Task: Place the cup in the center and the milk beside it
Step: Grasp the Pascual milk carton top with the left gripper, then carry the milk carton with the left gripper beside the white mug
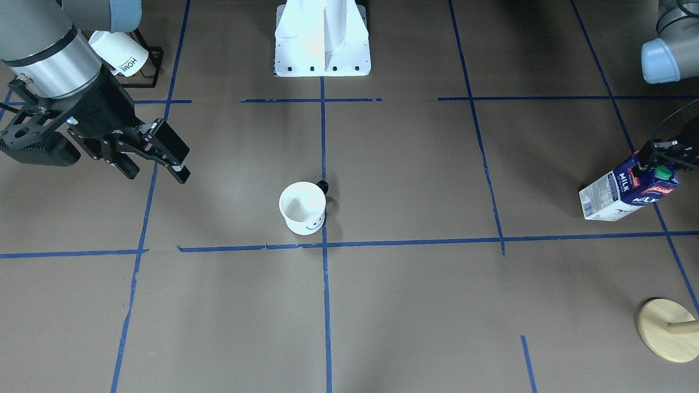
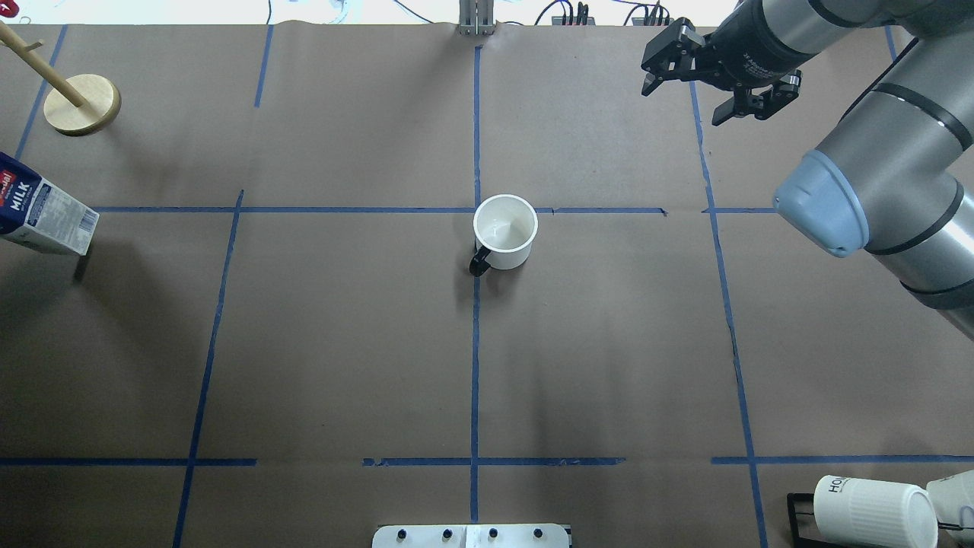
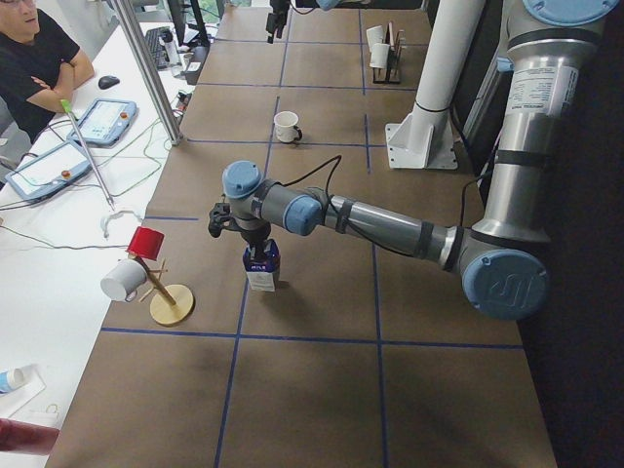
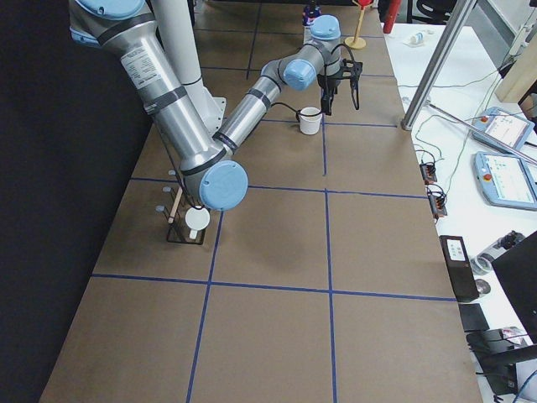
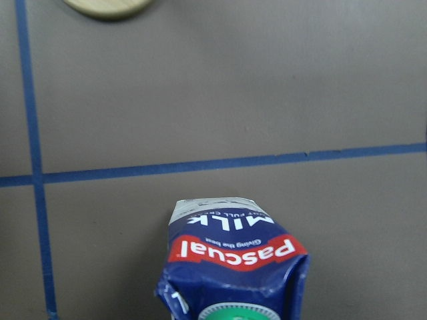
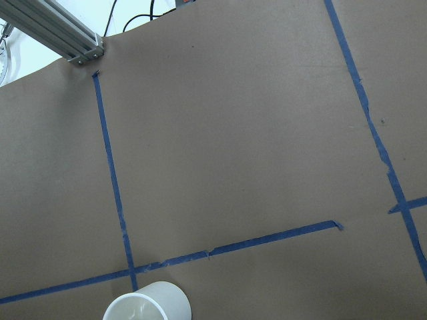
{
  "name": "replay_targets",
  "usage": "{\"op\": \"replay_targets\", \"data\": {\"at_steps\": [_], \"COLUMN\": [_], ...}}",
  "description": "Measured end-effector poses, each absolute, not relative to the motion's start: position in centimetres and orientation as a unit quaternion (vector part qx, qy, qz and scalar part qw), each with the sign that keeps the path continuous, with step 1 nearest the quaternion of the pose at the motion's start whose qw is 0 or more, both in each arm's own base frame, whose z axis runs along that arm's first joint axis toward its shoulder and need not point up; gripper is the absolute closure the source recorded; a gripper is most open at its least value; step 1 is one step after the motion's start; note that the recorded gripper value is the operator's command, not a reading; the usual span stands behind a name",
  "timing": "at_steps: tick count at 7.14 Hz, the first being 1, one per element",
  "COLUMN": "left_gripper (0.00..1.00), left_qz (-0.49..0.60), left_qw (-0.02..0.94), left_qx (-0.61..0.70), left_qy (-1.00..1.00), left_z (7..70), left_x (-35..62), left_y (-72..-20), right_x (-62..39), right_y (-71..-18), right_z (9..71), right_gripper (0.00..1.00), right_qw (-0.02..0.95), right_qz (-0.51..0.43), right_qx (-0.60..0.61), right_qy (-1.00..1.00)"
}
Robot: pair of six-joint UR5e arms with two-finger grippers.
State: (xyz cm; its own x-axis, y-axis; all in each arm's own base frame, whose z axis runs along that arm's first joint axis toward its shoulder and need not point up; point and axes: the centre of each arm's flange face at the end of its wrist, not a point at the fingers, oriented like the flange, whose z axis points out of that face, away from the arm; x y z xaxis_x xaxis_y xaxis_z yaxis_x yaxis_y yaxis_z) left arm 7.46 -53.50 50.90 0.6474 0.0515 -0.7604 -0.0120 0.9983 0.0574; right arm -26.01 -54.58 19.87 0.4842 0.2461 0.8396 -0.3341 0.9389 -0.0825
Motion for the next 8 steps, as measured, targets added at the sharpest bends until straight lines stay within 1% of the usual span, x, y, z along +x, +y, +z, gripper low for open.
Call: {"op": "replay_targets", "data": {"at_steps": [2,4,6,7,8], "left_gripper": [0.96,0.96,0.96,0.96,0.96], "left_qz": [0.007,0.0,-0.013,-0.012,-0.011], "left_qw": [0.909,0.913,0.909,0.909,0.91], "left_qx": [0.012,0.004,-0.02,-0.029,-0.032], "left_qy": [0.416,0.409,0.415,0.415,0.413], "left_z": [43.9,33.5,24.4,21.1,19.1], "left_x": [7.1,9.2,16.9,21.5,25.7], "left_y": [-54.3,-56.8,-56.2,-55.1,-54.1], "right_x": [-24.2,-21.0,-15.9,-13.0,-10.7], "right_y": [-54.6,-54.0,-54.1,-54.0,-53.5], "right_z": [21.4,25.9,31.4,34.3,37.1], "right_gripper": [0.0,0.0,0.0,0.0,0.0], "right_qw": [0.866,0.883,0.895,0.899,0.903], "right_qz": [0.155,0.107,0.057,0.039,0.025], "right_qx": [0.061,0.079,0.088,0.088,0.088], "right_qy": [-0.471,-0.451,-0.433,-0.427,-0.421]}}
